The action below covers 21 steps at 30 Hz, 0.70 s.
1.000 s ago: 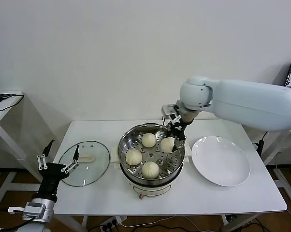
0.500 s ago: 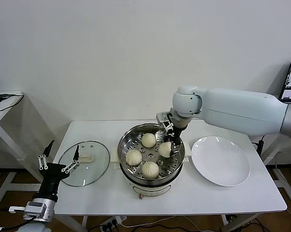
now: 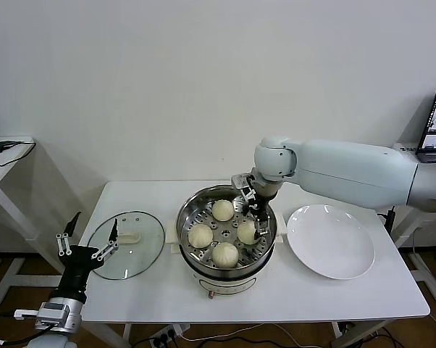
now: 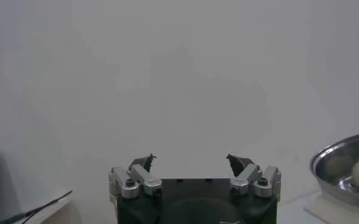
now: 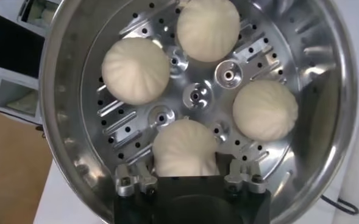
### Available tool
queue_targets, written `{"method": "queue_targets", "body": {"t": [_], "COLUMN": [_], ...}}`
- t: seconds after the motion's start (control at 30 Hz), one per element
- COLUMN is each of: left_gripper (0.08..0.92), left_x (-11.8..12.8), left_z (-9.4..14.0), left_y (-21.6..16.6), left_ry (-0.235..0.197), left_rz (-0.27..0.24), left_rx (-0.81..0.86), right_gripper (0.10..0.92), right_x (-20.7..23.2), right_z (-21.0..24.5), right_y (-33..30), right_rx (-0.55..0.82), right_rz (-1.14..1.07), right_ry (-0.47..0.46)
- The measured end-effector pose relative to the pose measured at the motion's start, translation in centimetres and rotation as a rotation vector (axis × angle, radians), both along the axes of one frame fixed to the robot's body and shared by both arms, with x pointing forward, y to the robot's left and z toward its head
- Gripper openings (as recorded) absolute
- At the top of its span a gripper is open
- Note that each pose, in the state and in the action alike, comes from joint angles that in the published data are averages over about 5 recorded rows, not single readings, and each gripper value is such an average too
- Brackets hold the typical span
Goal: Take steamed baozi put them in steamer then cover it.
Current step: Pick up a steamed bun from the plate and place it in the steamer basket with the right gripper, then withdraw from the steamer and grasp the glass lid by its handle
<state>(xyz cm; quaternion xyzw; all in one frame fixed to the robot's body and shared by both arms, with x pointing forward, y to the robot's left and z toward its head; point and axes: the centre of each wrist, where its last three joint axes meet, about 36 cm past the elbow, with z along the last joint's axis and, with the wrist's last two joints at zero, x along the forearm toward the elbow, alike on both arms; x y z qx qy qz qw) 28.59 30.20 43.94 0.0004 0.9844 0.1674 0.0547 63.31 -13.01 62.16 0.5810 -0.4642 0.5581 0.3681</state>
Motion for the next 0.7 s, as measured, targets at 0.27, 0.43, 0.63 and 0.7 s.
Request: {"method": "queue_targets", "body": {"t": [0.27, 0.43, 0.63, 0.7], "left_gripper": [0.823, 0.823, 0.823, 0.823], "left_x": [0.3, 0.4, 0.3, 0.4], "left_z": [-0.4, -0.6, -0.1, 0.0], "left_y": [-0.2, -0.2, -0.3, -0.4], "left_ry": [-0.003, -0.004, -0.007, -0.008], "left_rz": [0.007, 0.018, 0.033, 0.035], "left_rx": [0.003, 0.004, 0.01, 0.016], "right_gripper": [0.823, 0.823, 0.823, 0.823], "right_x": [-0.2, -0.7, -1.8, -2.4], "right_z": [3.7, 6.3, 7.8, 7.8], "right_y": [-3.4, -7.2, -12.6, -14.4], "right_rx": [0.081, 0.197, 0.438, 0.544], "right_rz": [-0.052, -0.111, -0.189, -0.226], "right_ry": [-0.008, -0.023, -0.118, -0.171]}}
